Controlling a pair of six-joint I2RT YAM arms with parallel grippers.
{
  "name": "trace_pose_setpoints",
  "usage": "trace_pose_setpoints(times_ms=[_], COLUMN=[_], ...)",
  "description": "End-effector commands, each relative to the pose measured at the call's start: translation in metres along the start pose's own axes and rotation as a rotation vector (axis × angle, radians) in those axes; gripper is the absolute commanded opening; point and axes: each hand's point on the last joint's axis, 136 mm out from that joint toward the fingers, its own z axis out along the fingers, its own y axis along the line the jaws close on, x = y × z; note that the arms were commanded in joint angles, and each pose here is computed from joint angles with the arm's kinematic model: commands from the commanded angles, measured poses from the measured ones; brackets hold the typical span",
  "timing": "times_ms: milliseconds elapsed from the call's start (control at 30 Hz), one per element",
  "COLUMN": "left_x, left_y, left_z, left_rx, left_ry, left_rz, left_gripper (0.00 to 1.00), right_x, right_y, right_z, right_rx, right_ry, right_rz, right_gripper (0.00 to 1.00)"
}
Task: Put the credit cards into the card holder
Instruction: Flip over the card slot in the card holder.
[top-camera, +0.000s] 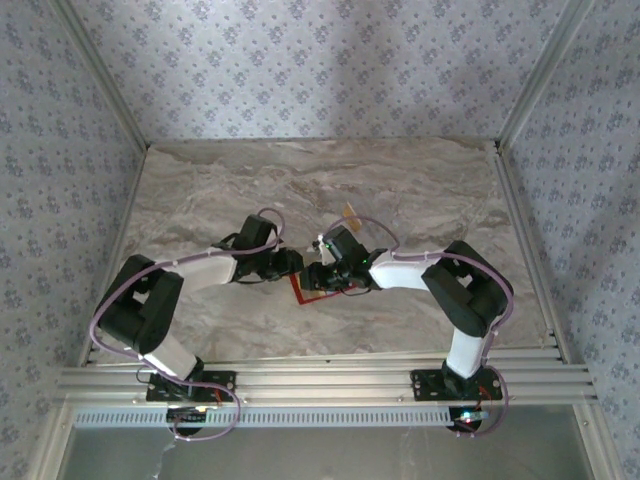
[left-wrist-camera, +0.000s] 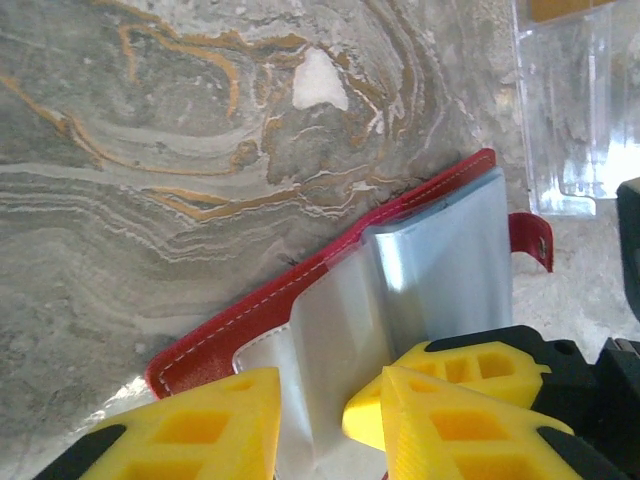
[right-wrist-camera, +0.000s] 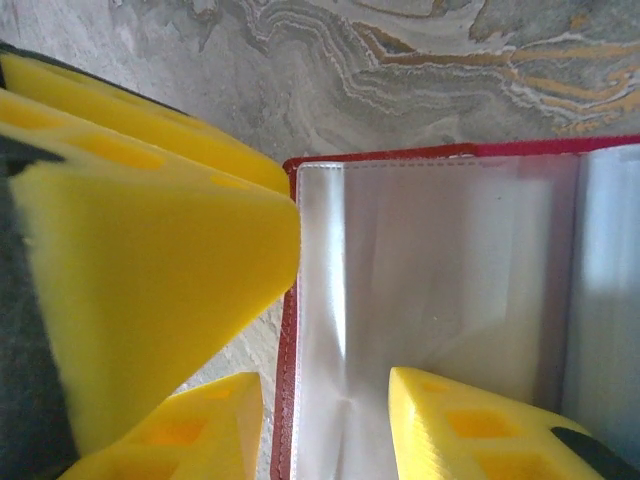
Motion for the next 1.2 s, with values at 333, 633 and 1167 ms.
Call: trace_pose_setpoints(times_ms=[333, 633, 1167], left_x=[0.012, 0.011, 0.016], left_y=[0.02, 0.022, 0.019], left_z=[0.02, 0.018, 0.026], left_rx=[-0.164, -0.188, -0.193], left_ry=[0.097, 0.099, 0.154], left_rz=[0.056, 0.077, 0.126], left_gripper=[0.24, 0.21, 0.19], right_x=[-0.011, -0.024, 0.002], right_y=[0.013, -0.013, -0.081], right_z=[-0.021, -0.05, -0.041], right_rx=[-0.011, 0.17, 0.441], right_ry=[-0.038, -0.073, -0.027], right_rz=[-0.027, -0.064, -0.007], right_gripper=[0.42, 0.44, 0.18])
